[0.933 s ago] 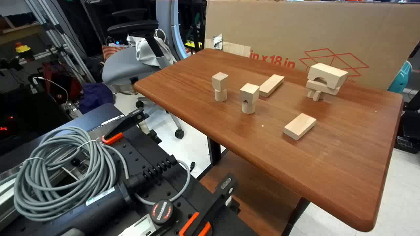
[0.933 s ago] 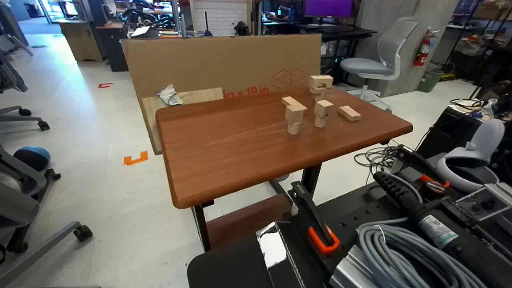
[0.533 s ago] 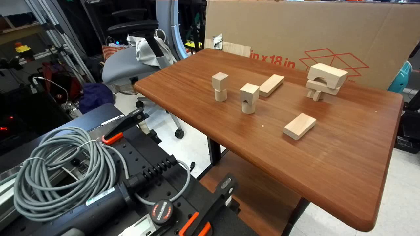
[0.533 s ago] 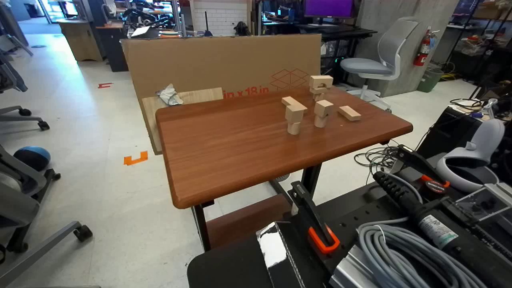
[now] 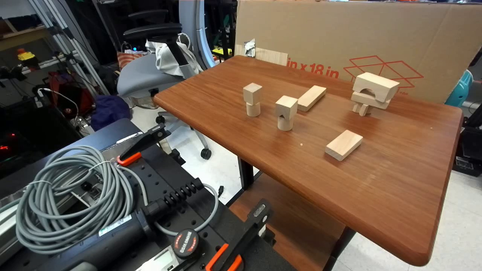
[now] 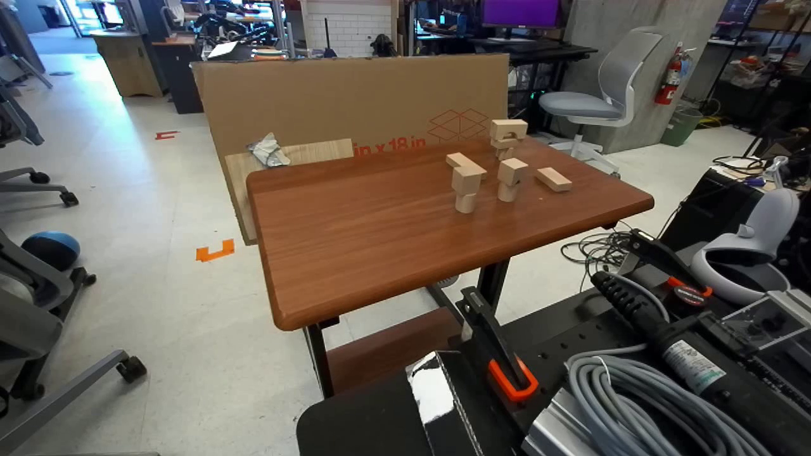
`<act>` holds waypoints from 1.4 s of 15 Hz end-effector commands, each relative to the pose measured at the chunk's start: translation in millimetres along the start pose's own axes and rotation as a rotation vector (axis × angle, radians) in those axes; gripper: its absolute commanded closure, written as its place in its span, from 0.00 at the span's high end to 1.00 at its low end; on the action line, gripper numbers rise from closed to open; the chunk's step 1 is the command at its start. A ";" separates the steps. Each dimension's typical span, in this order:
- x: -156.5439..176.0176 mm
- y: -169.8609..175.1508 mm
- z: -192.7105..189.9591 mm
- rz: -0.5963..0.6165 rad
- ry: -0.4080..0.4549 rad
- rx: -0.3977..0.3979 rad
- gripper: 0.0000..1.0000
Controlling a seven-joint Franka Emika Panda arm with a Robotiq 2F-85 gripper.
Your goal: Put a rectangular block on top of the cubes
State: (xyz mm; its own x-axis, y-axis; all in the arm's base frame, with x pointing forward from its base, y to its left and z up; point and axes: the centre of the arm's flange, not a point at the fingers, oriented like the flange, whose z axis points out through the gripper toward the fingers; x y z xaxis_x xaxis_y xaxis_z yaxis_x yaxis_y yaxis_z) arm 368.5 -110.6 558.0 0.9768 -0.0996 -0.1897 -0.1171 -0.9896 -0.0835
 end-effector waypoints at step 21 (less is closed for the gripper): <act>241.5 -108.4 115.3 0.044 0.107 -0.108 1.00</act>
State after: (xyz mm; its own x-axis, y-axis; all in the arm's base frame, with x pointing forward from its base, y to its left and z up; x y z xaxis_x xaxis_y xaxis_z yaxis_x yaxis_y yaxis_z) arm 551.0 -19.9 426.7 0.9874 -0.1286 -0.0926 -0.1273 -0.9917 0.0198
